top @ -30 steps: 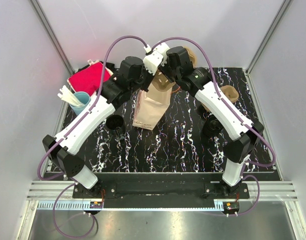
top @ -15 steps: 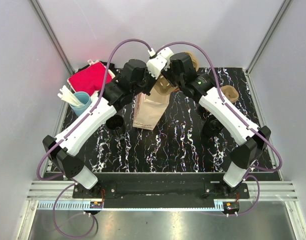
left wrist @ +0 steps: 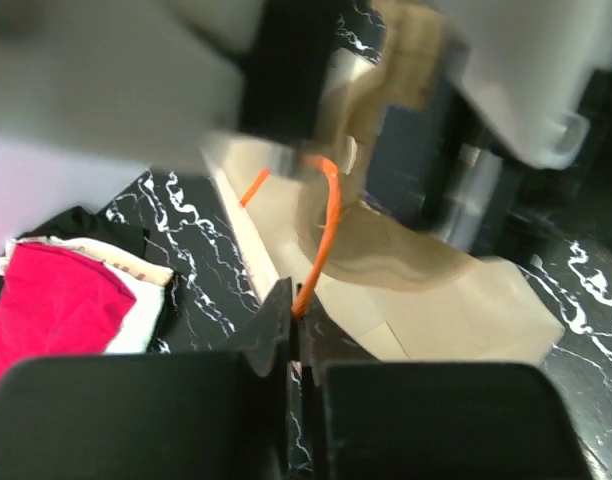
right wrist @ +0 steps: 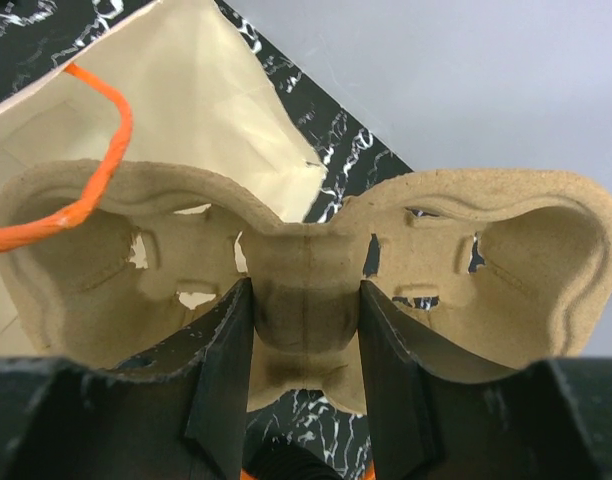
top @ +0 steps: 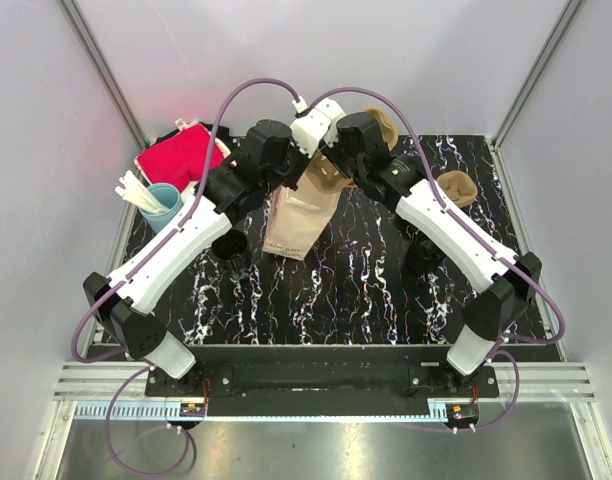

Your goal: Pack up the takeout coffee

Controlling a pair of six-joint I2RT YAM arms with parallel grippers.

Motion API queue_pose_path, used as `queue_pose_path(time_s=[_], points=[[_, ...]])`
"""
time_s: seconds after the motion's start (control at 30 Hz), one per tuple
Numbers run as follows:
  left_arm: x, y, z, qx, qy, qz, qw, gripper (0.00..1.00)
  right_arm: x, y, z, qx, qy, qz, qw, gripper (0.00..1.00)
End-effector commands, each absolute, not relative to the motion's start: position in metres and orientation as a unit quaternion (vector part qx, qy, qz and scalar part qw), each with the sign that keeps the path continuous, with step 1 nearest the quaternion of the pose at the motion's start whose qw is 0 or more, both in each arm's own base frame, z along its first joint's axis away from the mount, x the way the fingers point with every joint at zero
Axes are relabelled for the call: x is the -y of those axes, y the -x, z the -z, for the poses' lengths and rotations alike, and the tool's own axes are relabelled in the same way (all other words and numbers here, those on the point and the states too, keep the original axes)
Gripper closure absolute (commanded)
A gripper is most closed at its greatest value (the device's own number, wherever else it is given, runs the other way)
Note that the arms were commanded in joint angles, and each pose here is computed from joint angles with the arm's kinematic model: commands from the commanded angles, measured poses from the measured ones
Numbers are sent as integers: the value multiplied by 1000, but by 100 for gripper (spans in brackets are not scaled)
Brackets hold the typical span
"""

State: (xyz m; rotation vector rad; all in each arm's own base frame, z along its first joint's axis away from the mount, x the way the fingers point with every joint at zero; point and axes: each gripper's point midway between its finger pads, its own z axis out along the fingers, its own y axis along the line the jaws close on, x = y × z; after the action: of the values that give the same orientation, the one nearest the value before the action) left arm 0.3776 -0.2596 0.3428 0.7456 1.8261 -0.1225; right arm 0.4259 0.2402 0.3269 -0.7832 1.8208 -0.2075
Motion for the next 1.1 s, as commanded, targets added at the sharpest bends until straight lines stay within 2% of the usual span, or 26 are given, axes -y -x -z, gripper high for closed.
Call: queue_pose_path(time_s=[0.0, 0.53, 0.83, 1.07], points=[[200, -403, -430, -732, -123, 22, 669, 100, -241, -395, -334, -752, 382, 86, 530, 57], [183, -407, -418, -742, -77, -12, 666, 100, -247, -388, -332, -751, 388, 57, 531, 57], [179, -400, -405, -744, -103, -24, 659, 100, -270, -397, -347, -744, 380, 17, 550, 57], [157, -401, -402, -748, -74, -40, 659, 98, -293, -398, -350, -732, 392, -30, 557, 57]])
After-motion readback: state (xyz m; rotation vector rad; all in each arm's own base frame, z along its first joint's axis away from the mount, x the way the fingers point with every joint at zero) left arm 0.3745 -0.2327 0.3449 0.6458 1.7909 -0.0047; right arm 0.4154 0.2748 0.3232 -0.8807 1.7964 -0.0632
